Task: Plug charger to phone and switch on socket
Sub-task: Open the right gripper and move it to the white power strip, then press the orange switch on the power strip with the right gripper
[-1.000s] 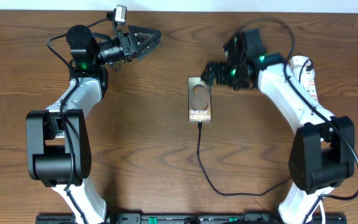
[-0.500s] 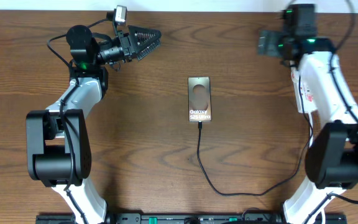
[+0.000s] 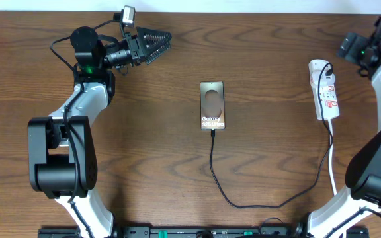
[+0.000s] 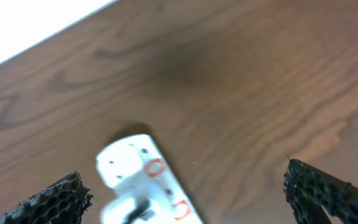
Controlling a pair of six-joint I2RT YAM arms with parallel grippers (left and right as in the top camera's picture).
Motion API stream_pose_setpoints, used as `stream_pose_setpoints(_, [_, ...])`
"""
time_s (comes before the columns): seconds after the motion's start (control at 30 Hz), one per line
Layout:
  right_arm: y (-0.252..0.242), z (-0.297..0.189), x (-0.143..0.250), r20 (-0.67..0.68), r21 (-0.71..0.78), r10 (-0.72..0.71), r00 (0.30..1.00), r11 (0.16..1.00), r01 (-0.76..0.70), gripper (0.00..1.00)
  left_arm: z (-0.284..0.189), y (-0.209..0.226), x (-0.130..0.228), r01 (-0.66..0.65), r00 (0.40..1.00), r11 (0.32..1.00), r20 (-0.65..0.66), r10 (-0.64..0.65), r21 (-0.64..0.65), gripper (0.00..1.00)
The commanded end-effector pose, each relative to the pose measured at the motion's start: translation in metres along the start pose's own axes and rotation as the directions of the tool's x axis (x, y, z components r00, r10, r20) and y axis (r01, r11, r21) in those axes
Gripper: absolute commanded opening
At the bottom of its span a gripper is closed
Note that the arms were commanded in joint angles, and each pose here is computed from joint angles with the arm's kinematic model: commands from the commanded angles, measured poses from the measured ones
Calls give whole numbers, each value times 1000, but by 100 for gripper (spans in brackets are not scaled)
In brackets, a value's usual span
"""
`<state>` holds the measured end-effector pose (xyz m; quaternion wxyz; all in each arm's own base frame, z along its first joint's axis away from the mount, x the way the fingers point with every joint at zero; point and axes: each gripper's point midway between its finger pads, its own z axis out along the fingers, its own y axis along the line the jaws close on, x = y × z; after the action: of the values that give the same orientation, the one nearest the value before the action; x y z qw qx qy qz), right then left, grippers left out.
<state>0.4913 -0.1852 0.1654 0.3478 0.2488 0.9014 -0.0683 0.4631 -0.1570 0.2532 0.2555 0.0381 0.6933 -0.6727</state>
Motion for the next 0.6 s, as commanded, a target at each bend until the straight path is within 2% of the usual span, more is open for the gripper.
stream_pose_setpoints(0.0, [-29,7,19,-50,52,28,998,998,-26,99,-1,-12,-4,-44,999,999,2,44,10,93])
stream_pose_setpoints(0.3, [-76,38,88,-157,122,92,983,990,-73,99,-1,-12,-4,-44,999,999,2,44,10,93])
stream_pose_setpoints(0.57, [-70,57,114,-131,64,96,987,994,-88,99,-1,-12,-4,-44,999,999,2,44,10,93])
